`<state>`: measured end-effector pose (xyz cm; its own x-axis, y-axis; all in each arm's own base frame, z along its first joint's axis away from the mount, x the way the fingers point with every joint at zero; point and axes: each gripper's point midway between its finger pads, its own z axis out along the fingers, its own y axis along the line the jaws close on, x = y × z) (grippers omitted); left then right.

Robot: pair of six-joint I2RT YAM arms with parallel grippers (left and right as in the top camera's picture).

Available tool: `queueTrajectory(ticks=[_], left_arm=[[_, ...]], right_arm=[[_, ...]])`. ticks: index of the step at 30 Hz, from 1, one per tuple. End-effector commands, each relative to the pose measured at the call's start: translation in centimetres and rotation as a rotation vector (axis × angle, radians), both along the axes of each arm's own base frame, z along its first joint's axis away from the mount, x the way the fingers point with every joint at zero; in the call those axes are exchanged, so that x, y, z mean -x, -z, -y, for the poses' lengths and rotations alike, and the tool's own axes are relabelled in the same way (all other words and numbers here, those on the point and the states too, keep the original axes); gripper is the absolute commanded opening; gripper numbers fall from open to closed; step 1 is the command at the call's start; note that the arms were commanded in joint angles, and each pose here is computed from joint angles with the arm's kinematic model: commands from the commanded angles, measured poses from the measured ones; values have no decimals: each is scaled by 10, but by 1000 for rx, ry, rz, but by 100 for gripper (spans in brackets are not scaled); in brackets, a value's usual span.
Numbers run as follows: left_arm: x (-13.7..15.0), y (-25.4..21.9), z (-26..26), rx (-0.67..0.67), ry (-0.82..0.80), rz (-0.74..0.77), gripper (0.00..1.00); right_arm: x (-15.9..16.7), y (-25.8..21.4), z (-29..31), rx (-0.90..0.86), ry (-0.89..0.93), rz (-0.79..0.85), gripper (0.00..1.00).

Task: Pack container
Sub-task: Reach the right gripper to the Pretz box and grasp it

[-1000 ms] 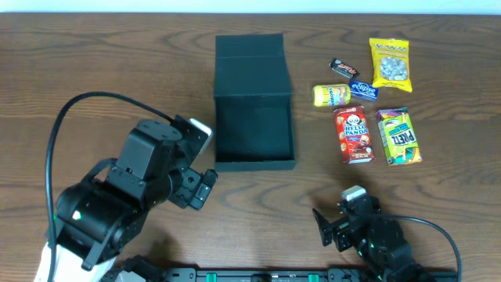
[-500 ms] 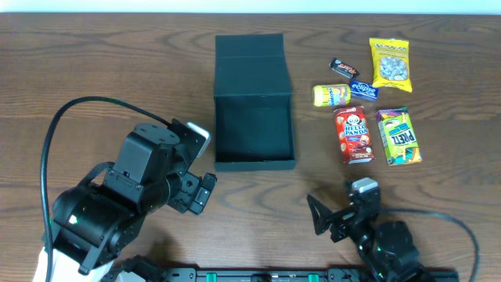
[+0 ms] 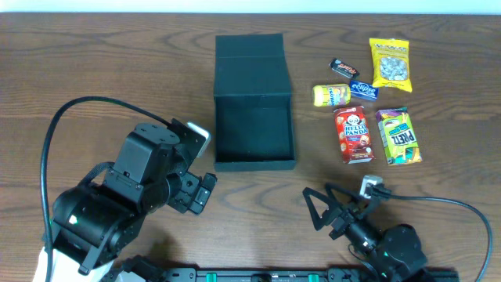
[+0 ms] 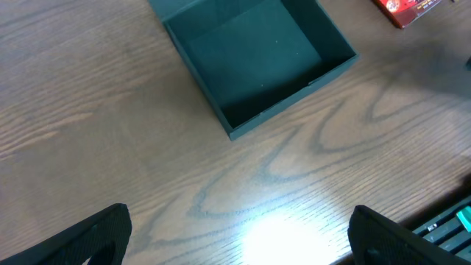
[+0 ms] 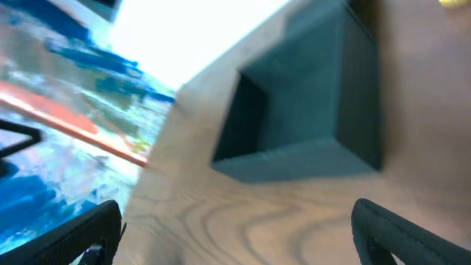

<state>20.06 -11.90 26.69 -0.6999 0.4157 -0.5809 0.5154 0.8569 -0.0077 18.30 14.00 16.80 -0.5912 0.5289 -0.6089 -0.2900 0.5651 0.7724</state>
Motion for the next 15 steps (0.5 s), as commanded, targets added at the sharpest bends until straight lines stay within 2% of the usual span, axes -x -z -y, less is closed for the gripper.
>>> queueTrajectory(ticks=[1, 6, 15], left_arm=[[0, -4, 0, 13, -5, 4, 95], [0, -4, 0, 13, -5, 4, 95], [0, -4, 0, 13, -5, 4, 95]], right_arm=[[-4, -11, 5, 44, 20, 69, 99], [-21, -34, 25, 200, 104, 126, 99], [-74, -59, 62, 526, 196, 20, 99]])
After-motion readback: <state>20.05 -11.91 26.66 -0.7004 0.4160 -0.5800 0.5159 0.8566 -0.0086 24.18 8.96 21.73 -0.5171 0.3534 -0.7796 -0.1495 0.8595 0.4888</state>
